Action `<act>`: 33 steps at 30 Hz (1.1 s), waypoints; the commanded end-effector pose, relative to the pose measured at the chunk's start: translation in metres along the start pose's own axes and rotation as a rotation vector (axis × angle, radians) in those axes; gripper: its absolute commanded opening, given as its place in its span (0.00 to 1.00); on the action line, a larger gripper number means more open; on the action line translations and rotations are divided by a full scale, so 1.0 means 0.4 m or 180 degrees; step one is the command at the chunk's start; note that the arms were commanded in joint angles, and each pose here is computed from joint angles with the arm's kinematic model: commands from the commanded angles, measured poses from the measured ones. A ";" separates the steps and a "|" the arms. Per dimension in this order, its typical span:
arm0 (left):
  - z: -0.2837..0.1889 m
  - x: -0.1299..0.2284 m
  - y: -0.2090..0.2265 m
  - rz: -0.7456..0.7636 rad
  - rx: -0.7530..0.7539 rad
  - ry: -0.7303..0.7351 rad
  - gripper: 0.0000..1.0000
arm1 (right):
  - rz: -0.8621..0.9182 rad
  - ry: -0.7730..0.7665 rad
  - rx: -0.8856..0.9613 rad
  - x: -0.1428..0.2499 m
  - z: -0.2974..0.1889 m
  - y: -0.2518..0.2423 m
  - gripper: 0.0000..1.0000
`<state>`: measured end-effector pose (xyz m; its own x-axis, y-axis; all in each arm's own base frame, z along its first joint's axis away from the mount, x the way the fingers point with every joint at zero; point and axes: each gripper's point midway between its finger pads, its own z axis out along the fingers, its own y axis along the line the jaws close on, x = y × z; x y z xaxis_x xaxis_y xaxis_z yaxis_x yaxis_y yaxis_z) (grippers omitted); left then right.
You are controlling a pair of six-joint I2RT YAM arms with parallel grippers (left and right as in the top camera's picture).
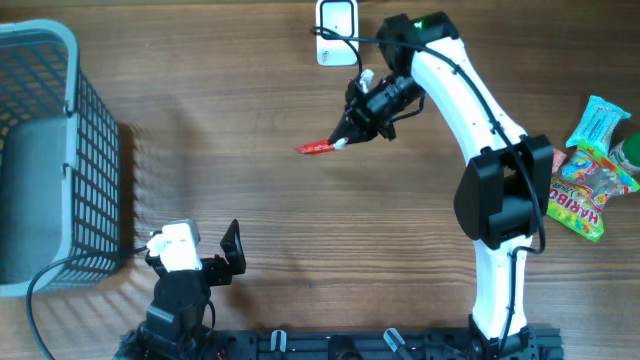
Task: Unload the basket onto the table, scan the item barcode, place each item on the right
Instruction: 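Lift the Nescafé stick and hold it under the scanner, then carry the Nescafé stick right and drop it near the packets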
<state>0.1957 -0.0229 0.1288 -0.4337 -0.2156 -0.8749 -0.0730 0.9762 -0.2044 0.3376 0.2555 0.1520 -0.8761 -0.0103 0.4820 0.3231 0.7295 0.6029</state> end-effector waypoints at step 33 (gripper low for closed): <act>0.001 -0.001 0.004 -0.0006 -0.0025 -0.0024 1.00 | -0.1578 -0.3229 0.0488 -0.579 -0.167 0.126 0.04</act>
<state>0.1957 -0.0229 0.1288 -0.4337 -0.2156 -0.8749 -0.0730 0.9762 -0.2044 0.5800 0.2479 0.1003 -0.8151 0.1627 -0.5559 -0.1363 0.8789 0.4572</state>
